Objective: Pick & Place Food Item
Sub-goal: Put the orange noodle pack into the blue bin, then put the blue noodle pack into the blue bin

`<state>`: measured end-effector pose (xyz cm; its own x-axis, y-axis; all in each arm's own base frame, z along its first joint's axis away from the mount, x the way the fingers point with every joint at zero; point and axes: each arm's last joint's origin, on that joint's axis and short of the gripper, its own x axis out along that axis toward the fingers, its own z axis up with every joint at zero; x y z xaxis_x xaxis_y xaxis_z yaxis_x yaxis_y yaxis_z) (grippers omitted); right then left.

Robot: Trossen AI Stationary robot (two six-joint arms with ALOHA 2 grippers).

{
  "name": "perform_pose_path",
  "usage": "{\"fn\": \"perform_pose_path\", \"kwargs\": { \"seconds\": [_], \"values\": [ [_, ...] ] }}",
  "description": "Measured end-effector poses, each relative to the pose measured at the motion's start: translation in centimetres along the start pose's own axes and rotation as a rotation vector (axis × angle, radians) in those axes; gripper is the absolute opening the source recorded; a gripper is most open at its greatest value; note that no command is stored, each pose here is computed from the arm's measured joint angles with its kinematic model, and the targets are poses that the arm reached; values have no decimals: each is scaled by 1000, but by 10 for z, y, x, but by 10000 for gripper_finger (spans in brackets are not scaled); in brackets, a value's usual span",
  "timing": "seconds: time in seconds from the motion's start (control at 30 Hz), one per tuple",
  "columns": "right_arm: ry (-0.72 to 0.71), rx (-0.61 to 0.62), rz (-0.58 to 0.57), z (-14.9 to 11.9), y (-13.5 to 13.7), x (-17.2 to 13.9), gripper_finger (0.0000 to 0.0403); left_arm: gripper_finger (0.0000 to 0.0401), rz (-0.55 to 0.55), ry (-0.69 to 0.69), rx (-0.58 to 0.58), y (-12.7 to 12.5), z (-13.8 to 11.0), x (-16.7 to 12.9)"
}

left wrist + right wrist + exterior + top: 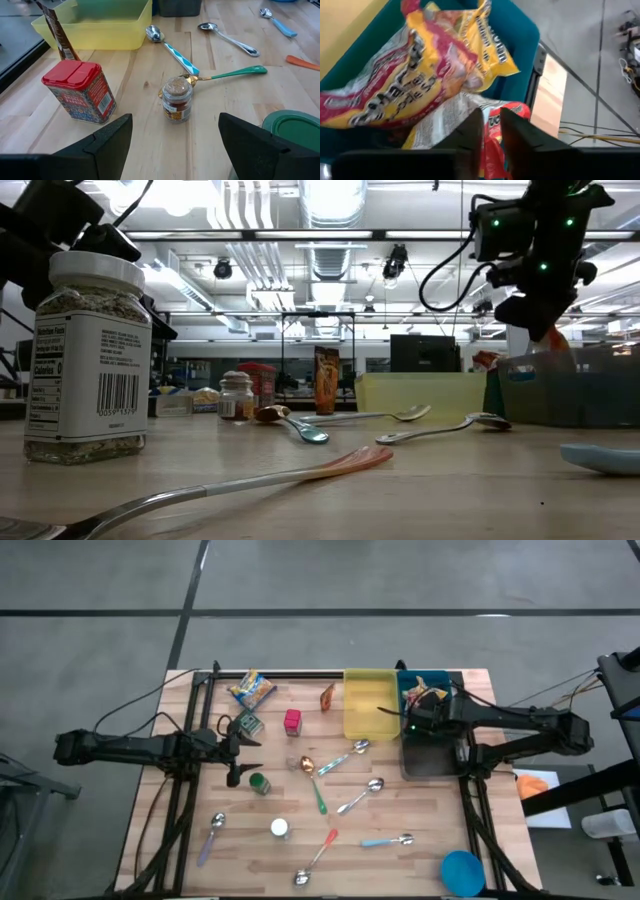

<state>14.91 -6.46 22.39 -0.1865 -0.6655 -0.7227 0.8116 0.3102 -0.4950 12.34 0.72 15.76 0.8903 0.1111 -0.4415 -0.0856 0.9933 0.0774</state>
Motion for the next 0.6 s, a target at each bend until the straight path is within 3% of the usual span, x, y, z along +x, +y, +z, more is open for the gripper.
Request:
{"fn": "perform_pose_path", "kwargs": {
  "seconds": [0.27, 0.6],
  "values": [
    [-30, 33, 7, 0, -7, -4, 203, 300, 0, 0, 0, 0, 0, 0],
    [-130, 139, 118, 15, -17, -26, 251, 300, -1, 0, 0, 0, 0, 0]
  ]
}}
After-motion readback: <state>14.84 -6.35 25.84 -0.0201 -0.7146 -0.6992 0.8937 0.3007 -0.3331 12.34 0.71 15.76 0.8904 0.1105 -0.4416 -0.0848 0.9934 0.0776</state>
